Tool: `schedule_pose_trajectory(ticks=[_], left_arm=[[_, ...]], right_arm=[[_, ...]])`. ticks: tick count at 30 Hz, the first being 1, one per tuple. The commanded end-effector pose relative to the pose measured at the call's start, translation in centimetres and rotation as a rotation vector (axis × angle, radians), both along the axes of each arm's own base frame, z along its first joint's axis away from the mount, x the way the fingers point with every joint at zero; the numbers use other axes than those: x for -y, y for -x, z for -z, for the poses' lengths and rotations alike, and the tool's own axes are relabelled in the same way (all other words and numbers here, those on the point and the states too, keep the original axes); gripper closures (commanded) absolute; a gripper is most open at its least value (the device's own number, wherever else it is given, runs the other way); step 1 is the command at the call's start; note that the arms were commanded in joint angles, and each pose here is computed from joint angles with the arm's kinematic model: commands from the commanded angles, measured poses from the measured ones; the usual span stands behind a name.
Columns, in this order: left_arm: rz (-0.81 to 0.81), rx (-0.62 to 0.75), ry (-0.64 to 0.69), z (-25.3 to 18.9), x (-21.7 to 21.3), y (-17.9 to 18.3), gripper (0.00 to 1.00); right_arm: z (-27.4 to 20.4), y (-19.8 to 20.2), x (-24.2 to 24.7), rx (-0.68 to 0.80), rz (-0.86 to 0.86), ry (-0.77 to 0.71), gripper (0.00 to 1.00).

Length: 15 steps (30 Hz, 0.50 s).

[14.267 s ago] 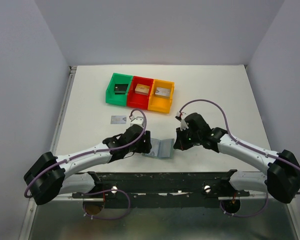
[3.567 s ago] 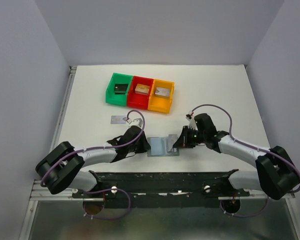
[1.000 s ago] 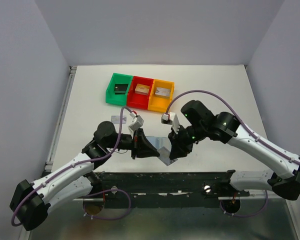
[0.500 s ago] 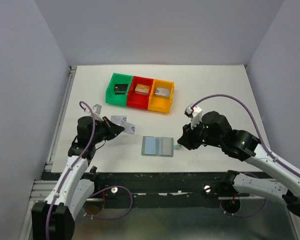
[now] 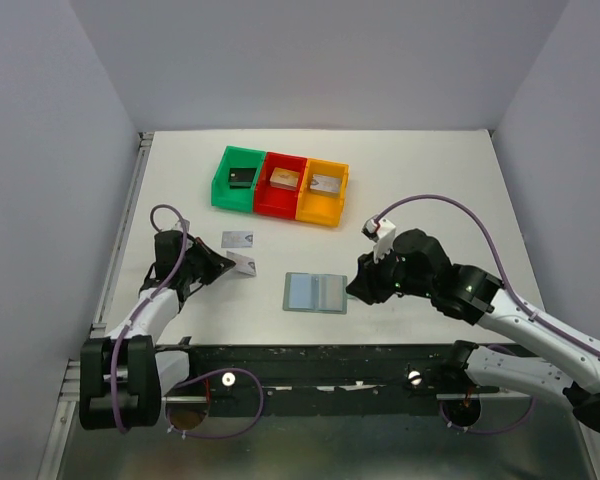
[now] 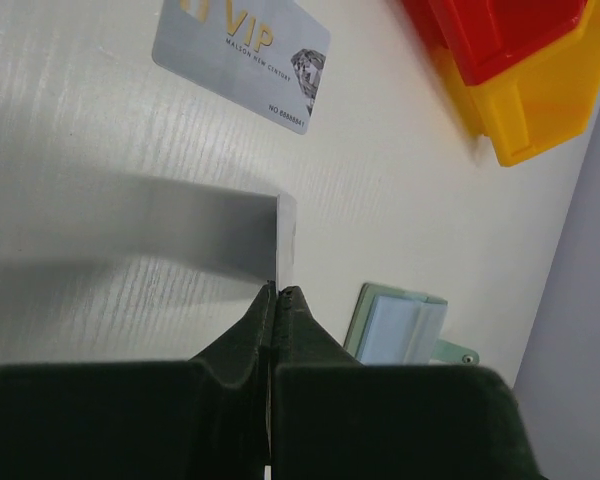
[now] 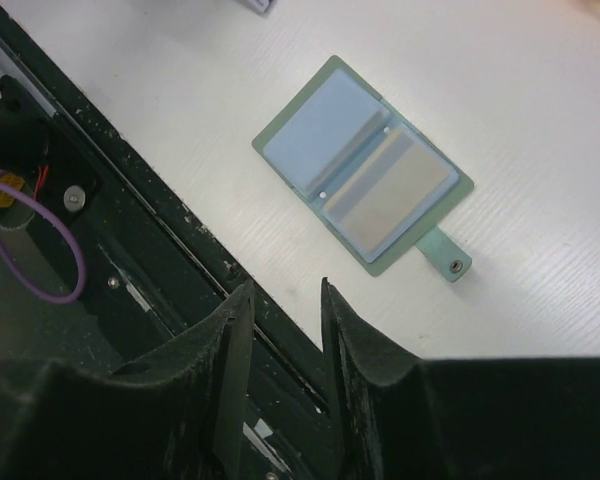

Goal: Take the credit cards out of the card holder
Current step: Place the credit card at the center of the board.

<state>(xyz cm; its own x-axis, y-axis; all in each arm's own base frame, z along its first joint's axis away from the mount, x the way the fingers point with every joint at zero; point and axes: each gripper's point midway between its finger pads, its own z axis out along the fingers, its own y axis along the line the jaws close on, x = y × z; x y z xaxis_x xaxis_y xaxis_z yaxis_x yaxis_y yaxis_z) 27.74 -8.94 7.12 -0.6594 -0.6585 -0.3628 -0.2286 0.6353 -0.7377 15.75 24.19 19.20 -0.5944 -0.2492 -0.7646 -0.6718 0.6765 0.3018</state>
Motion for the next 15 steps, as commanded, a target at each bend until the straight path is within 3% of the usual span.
schedule_pose_trajectory(ticks=[1, 15], left_arm=[[-0.040, 0.062, 0.008, -0.9, -0.6, -2.1, 1.00], [-0.073, -0.018, -0.038, 1.0, -2.2, -3.0, 1.00]], right_arm=[[0.4, 0.4, -0.3, -0.009, -0.017, -0.027, 0.59], [1.2, 0.5, 0.2, 0.005, -0.016, -0.010, 0.58]])
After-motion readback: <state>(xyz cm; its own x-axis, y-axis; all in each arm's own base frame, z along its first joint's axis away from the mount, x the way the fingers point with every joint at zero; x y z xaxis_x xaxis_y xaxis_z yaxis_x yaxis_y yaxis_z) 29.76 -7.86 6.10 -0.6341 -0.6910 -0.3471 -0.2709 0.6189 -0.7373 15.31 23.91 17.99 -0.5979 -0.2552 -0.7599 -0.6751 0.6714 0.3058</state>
